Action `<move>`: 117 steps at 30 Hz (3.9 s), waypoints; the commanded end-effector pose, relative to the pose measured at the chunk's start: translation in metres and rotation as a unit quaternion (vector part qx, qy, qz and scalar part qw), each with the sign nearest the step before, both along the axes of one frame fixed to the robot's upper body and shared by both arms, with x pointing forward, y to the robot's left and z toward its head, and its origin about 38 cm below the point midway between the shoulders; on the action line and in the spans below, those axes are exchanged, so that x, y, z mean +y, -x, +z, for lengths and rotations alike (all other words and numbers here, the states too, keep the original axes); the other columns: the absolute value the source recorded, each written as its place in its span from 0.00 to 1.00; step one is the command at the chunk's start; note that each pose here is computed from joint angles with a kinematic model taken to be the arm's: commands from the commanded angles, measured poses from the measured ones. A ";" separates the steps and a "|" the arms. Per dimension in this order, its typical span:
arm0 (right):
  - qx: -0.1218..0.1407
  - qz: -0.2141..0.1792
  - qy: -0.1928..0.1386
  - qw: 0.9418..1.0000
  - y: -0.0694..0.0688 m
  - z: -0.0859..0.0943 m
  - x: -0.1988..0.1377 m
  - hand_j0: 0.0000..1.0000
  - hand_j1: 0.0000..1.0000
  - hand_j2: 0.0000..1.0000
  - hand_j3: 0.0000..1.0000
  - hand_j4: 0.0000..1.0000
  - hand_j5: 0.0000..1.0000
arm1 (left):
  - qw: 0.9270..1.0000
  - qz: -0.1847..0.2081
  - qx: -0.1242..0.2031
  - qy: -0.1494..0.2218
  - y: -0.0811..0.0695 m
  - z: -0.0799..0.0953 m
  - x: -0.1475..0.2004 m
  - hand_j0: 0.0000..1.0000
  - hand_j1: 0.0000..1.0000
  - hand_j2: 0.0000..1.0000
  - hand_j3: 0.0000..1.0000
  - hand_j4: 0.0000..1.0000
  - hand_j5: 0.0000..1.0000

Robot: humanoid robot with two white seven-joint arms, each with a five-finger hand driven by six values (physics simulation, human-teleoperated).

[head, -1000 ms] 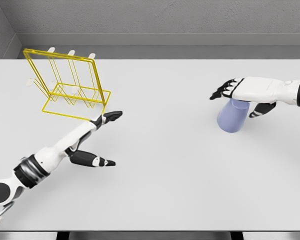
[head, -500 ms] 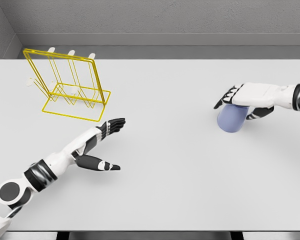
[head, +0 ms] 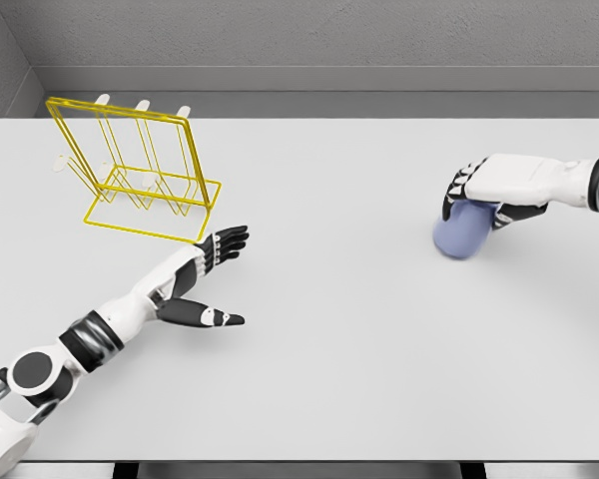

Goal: Place the cup on the cup holder with both arms

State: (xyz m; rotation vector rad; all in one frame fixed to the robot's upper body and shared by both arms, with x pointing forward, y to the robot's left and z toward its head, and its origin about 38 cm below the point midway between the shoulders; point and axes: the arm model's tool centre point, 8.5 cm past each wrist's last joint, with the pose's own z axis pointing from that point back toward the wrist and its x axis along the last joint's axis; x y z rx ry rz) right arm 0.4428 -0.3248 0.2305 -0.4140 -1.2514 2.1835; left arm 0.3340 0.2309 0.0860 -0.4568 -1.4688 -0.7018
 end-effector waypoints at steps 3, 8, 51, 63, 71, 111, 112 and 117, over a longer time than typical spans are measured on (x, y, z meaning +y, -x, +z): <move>-0.037 0.023 0.005 0.999 0.012 0.030 0.005 0.56 0.56 0.56 0.56 0.56 0.56 | 1.000 0.009 0.010 -0.004 -0.002 -0.008 0.004 1.00 1.00 1.00 1.00 1.00 1.00; -0.069 0.091 0.018 0.993 0.040 0.048 0.037 0.53 0.53 0.53 0.53 0.53 0.53 | 1.000 0.011 0.011 -0.005 -0.003 -0.009 0.006 1.00 1.00 1.00 1.00 1.00 1.00; -0.038 0.228 -0.055 0.971 0.070 -0.003 0.160 0.99 0.99 0.99 0.99 0.99 0.99 | 1.000 0.010 0.006 -0.003 -0.006 -0.005 0.005 1.00 1.00 1.00 1.00 1.00 1.00; -0.137 0.093 -0.209 0.964 0.051 0.089 0.064 1.00 1.00 1.00 1.00 1.00 1.00 | 1.000 0.007 0.007 -0.003 -0.005 -0.006 0.003 1.00 1.00 1.00 1.00 1.00 1.00; -0.110 -0.025 -0.267 0.957 0.073 0.048 -0.009 1.00 1.00 1.00 1.00 1.00 1.00 | 1.000 -0.008 0.006 0.012 -0.012 -0.002 -0.022 1.00 1.00 1.00 1.00 1.00 1.00; -0.074 -0.094 -0.300 0.946 0.060 0.010 -0.037 1.00 1.00 1.00 1.00 1.00 1.00 | 0.996 -0.084 0.022 0.016 -0.004 -0.005 -0.105 1.00 1.00 1.00 1.00 1.00 1.00; -0.075 -0.094 -0.300 0.947 0.060 0.010 -0.037 1.00 1.00 1.00 1.00 1.00 1.00 | 0.996 -0.085 0.021 0.015 -0.004 -0.005 -0.105 1.00 1.00 1.00 1.00 1.00 1.00; -0.075 -0.094 -0.300 0.947 0.060 0.010 -0.037 1.00 1.00 1.00 1.00 1.00 1.00 | 0.996 -0.084 0.022 0.021 -0.005 -0.005 -0.108 0.89 0.89 0.89 0.89 0.89 0.89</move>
